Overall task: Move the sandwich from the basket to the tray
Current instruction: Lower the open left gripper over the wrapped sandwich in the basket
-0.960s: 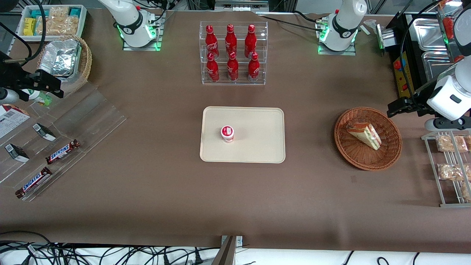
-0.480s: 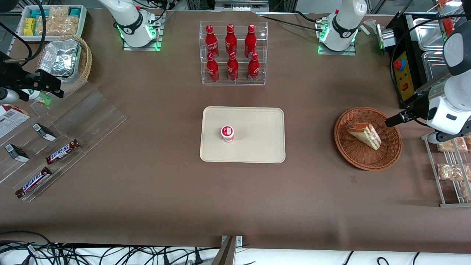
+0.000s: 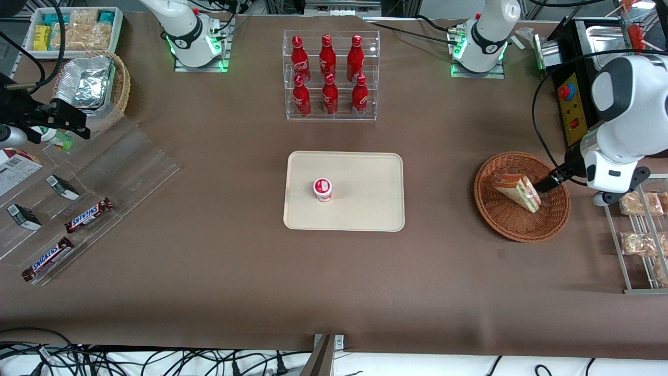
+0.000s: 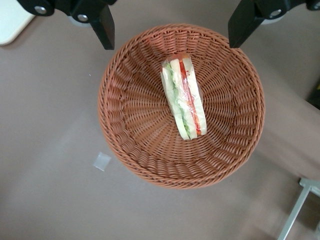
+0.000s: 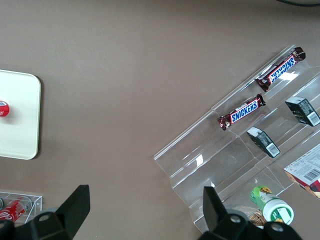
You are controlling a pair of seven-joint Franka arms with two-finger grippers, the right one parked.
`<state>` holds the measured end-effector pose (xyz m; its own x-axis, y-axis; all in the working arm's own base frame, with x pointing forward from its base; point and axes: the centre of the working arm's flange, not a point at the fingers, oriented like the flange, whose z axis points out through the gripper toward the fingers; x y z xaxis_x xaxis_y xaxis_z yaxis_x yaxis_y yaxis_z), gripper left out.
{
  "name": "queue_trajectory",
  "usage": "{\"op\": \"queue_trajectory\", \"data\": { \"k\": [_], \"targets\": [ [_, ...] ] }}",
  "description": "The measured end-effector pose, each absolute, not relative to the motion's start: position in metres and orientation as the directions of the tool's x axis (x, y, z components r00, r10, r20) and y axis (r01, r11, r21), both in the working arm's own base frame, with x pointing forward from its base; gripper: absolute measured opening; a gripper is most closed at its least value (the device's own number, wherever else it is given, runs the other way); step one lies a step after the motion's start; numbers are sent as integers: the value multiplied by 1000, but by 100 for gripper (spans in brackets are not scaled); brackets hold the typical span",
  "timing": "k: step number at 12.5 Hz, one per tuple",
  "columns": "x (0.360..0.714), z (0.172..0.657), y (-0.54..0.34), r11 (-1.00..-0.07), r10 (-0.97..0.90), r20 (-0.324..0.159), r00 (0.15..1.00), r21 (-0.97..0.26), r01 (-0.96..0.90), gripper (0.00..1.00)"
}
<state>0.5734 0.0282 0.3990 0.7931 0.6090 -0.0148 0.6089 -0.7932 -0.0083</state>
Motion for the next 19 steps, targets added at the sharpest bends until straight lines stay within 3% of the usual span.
{"op": "queue_trajectory", "data": {
  "k": [2, 6, 19],
  "targets": [
    [561, 378, 29, -763, 646, 1, 763, 3, 646, 100],
    [543, 341, 28, -725, 686, 80, 723, -16, 689, 100],
    [548, 258, 24, -655, 752, 108, 650, 14, 755, 100]
  ]
}}
